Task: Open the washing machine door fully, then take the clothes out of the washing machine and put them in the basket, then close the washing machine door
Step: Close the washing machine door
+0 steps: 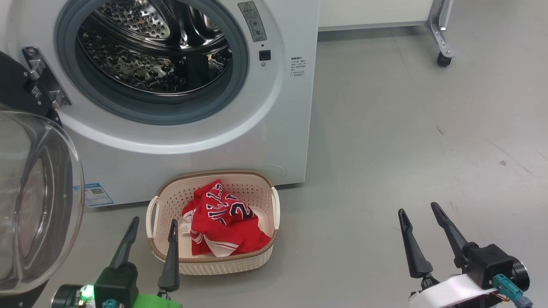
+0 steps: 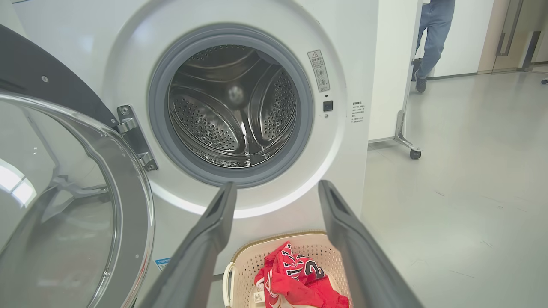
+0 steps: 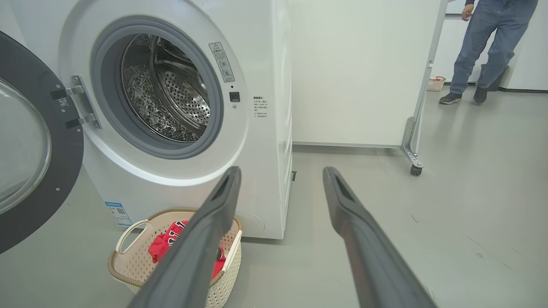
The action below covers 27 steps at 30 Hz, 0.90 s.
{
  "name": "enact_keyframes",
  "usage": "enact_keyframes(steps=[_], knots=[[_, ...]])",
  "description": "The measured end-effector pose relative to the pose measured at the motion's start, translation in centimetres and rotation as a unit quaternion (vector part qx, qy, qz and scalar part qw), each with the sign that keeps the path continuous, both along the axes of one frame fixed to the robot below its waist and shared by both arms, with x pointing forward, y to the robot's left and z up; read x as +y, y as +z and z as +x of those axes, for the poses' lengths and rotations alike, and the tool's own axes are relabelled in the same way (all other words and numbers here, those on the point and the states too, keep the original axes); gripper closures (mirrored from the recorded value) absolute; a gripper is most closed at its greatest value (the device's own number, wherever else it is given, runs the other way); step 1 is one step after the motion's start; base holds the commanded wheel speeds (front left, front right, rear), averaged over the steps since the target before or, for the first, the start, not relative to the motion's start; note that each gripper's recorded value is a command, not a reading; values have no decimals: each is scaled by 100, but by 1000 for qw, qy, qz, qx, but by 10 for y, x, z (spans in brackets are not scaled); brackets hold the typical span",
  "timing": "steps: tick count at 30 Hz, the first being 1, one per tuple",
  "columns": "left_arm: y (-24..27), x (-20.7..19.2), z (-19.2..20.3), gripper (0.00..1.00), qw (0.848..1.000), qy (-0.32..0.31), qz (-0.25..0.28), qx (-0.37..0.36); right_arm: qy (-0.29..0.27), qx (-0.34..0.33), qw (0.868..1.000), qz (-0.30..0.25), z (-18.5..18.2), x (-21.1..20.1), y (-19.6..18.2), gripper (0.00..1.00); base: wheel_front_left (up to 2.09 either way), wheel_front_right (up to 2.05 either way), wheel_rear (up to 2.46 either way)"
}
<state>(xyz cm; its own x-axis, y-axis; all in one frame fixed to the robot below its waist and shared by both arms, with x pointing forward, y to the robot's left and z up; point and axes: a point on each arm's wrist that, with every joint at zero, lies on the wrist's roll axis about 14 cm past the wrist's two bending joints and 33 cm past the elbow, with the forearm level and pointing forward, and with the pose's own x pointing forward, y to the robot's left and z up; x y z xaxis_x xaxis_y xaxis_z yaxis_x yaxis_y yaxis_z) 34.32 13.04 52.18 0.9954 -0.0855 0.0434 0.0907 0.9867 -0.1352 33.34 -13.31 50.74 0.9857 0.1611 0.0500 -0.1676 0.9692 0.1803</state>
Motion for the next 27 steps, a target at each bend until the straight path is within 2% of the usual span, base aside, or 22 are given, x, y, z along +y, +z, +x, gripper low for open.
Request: enact_keyframes(steps=[13, 27], knots=[[-2, 12, -7, 0, 1000, 22, 2, 6, 8, 2, 1000, -5, 6, 5, -1, 0, 0, 0, 0], [1, 64, -31, 0, 993, 114, 3, 0, 90, 3, 996, -13, 24, 49, -2, 0, 0, 0, 0]])
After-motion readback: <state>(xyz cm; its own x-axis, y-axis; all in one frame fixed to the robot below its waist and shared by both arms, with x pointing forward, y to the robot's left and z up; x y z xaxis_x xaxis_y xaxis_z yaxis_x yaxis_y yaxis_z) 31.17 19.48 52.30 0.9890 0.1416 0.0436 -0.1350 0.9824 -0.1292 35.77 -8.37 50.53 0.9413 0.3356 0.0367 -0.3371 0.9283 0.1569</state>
